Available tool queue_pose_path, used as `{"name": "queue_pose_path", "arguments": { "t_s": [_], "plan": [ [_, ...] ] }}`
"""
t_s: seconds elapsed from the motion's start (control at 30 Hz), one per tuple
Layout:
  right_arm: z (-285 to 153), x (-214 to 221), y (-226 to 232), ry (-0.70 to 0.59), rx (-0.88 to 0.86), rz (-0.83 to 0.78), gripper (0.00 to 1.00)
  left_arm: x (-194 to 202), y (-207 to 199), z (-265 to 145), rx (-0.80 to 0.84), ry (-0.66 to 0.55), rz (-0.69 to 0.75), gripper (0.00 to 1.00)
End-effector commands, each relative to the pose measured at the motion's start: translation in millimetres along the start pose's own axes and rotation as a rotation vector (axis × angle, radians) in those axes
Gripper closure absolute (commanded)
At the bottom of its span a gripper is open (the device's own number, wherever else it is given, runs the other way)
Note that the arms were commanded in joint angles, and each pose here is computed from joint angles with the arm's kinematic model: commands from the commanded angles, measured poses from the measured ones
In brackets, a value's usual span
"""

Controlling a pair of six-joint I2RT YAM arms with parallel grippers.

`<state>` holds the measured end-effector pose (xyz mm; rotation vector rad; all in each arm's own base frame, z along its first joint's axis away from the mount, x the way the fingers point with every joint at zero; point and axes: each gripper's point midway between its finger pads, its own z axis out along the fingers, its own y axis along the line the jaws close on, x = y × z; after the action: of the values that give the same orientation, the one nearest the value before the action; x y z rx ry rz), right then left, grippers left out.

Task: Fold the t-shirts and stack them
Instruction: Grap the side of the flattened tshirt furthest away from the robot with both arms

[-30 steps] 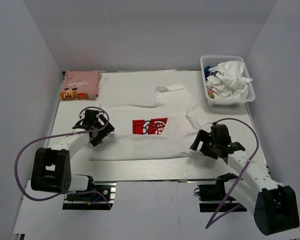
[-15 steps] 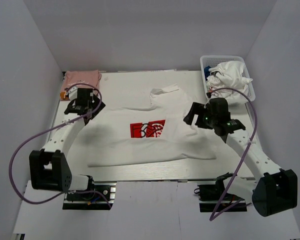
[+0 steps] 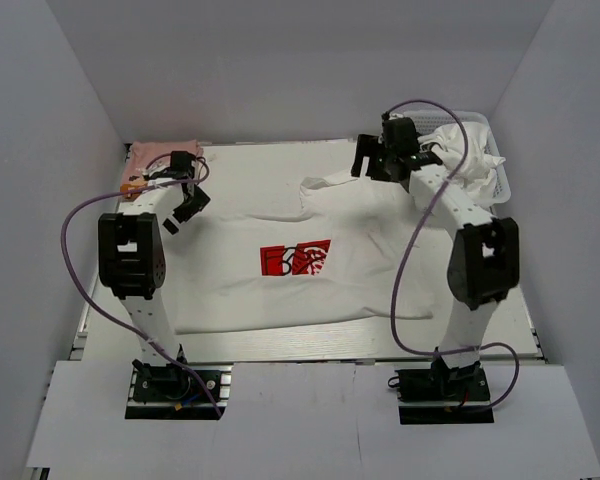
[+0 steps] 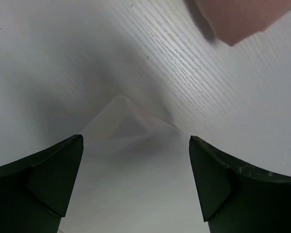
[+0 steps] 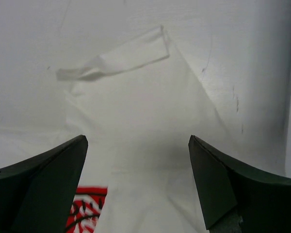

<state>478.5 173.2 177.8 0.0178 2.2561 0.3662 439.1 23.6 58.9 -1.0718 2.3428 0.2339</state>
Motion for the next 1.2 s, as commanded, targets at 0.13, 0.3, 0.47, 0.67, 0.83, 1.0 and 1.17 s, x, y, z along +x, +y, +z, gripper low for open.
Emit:
{"name": "queue_pose_path", "arguments": {
  "t_s": [0.13,0.3,0.47,0.67,0.83,1.0,1.17],
  "plan": [
    [80.1,-23.6,-25.0,0.036,0.158,-0.137,0.1,-20.3,-9.6,27.5,-0.013,-0.006,-0.04,0.0],
    [126.5,-28.1,-28.5,0.012,0.144,-0.154,0.1,-15.1,-16.0,47.6,0.004,0.051,-0.041,0.34],
    [169.6,-17.6,-15.7,-0.022,0.038,-0.155,0.1,-3.5,-15.1,53.2,0.033,0.093,-0.037,0.78],
    [182.5,-3.7,-4.6,0.001,-0.031,-0.091,0.1,7.5,-10.6,55.7,0.038,0.114,-0.021,1.0],
    [188.9,8.4,-6.3,0.024,-0.034,-0.069,0.14,9.3,-4.9,53.8,0.029,0.106,-0.02,1.0],
    [192.3,10.5,1.4,0.027,-0.078,-0.057,0.25,7.7,-0.9,52.4,0.015,0.093,-0.02,1.0],
    [194.4,16.2,-2.1,0.043,-0.078,-0.034,0.41,6.3,-5.0,52.5,0.033,0.09,-0.025,1.0]
  ]
}}
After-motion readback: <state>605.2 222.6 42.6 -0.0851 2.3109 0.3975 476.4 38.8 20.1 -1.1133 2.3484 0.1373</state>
